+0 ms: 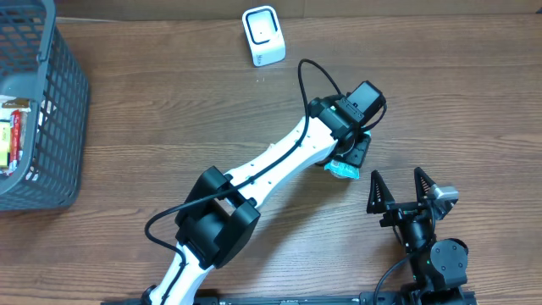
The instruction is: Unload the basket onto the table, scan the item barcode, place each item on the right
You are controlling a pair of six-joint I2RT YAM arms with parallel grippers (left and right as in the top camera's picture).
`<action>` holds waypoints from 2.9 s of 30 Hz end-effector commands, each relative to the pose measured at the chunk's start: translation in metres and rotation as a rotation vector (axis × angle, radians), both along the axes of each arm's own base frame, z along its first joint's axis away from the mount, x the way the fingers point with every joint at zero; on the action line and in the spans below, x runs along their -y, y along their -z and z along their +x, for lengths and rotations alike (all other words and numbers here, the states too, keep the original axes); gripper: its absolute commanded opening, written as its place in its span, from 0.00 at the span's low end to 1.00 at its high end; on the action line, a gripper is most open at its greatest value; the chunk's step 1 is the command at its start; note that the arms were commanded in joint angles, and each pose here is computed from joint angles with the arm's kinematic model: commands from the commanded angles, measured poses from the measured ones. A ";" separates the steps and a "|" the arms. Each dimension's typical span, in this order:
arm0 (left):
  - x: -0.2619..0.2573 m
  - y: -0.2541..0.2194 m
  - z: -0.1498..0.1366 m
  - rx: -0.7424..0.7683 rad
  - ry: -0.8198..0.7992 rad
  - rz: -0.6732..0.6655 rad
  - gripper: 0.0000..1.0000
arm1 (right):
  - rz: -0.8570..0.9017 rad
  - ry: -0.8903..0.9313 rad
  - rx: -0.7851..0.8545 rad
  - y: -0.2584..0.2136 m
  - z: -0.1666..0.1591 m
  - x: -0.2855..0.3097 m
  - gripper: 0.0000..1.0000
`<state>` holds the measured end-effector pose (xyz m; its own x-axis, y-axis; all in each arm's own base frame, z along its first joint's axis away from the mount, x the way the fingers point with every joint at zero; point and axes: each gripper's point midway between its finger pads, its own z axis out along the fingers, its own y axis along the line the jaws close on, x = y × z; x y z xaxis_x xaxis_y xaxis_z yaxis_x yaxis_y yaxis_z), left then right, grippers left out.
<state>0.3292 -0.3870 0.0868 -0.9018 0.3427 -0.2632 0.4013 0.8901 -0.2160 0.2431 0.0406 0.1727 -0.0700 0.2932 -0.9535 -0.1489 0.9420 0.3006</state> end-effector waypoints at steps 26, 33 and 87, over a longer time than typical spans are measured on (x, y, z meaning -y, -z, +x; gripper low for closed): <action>-0.072 -0.042 0.037 0.062 -0.181 0.087 0.36 | -0.003 0.013 0.002 0.002 0.001 0.003 1.00; -0.081 -0.014 0.025 0.032 -0.215 0.153 0.38 | -0.003 0.013 0.002 0.002 0.001 0.003 1.00; -0.206 0.066 0.012 -0.261 -0.320 0.274 0.51 | -0.003 0.013 0.002 0.002 0.001 0.003 1.00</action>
<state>0.3486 -0.1629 0.0124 -0.9994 0.0205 0.0294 0.0229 0.9963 0.0825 0.2431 0.0406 0.1726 -0.0703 0.2928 -0.9536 -0.1488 0.9422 0.3003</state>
